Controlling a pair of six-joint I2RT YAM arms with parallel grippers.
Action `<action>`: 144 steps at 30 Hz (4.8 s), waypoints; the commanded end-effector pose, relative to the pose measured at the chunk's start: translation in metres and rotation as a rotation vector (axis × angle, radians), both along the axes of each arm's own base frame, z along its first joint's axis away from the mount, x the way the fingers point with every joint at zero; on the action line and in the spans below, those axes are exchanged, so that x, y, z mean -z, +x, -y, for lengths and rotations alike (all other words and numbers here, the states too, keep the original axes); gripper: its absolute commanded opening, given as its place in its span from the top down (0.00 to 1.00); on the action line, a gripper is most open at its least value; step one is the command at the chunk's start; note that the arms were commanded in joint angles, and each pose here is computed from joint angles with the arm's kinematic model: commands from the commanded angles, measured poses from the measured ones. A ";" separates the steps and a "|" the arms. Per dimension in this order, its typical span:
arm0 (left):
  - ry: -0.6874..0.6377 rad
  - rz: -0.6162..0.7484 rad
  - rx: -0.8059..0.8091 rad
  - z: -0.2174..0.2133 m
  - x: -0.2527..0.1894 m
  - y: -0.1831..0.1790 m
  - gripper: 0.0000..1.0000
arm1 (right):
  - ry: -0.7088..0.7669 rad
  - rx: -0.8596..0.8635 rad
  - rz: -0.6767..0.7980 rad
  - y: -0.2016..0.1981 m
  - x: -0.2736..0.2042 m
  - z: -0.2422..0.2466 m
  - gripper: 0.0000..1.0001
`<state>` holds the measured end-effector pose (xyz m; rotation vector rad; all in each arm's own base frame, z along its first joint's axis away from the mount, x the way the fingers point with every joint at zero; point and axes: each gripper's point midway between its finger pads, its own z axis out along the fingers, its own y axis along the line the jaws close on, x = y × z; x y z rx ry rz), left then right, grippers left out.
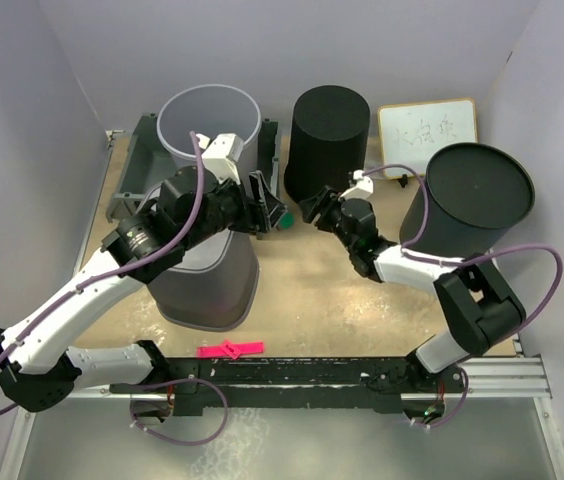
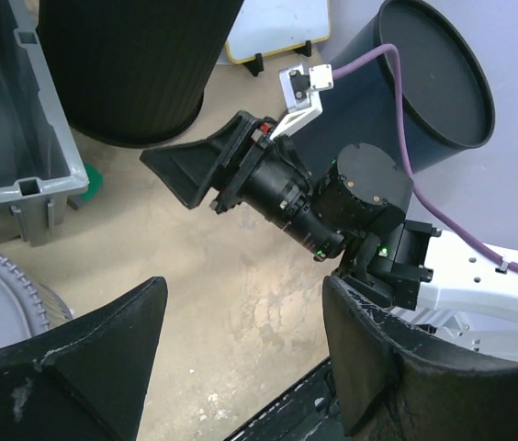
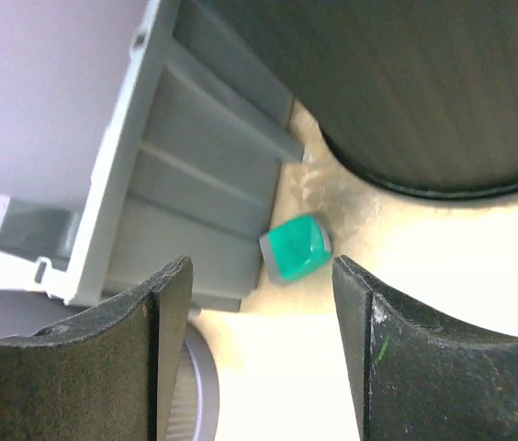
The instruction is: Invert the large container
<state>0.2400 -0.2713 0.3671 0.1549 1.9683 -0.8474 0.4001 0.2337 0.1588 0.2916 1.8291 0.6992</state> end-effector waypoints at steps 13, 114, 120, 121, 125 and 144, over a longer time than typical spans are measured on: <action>0.131 -0.091 0.000 0.001 0.045 0.001 0.35 | 0.058 0.239 0.010 0.115 -0.010 0.020 0.34; 0.069 0.436 -0.185 -0.023 -0.185 0.098 1.00 | -0.288 0.109 0.098 -0.192 -0.117 0.119 0.25; -0.134 0.390 0.020 -0.002 -0.187 0.048 1.00 | -0.338 0.245 0.220 -0.194 -0.192 0.164 0.25; -0.156 0.368 0.053 0.004 -0.183 0.043 1.00 | -0.343 0.262 0.236 -0.195 -0.201 0.170 0.24; -0.219 0.280 0.161 0.036 -0.150 0.030 1.00 | -0.312 0.309 0.281 -0.205 -0.230 0.195 0.24; -0.421 0.067 0.257 0.124 -0.012 -0.040 1.00 | -0.417 0.270 0.216 -0.214 -0.221 0.205 0.21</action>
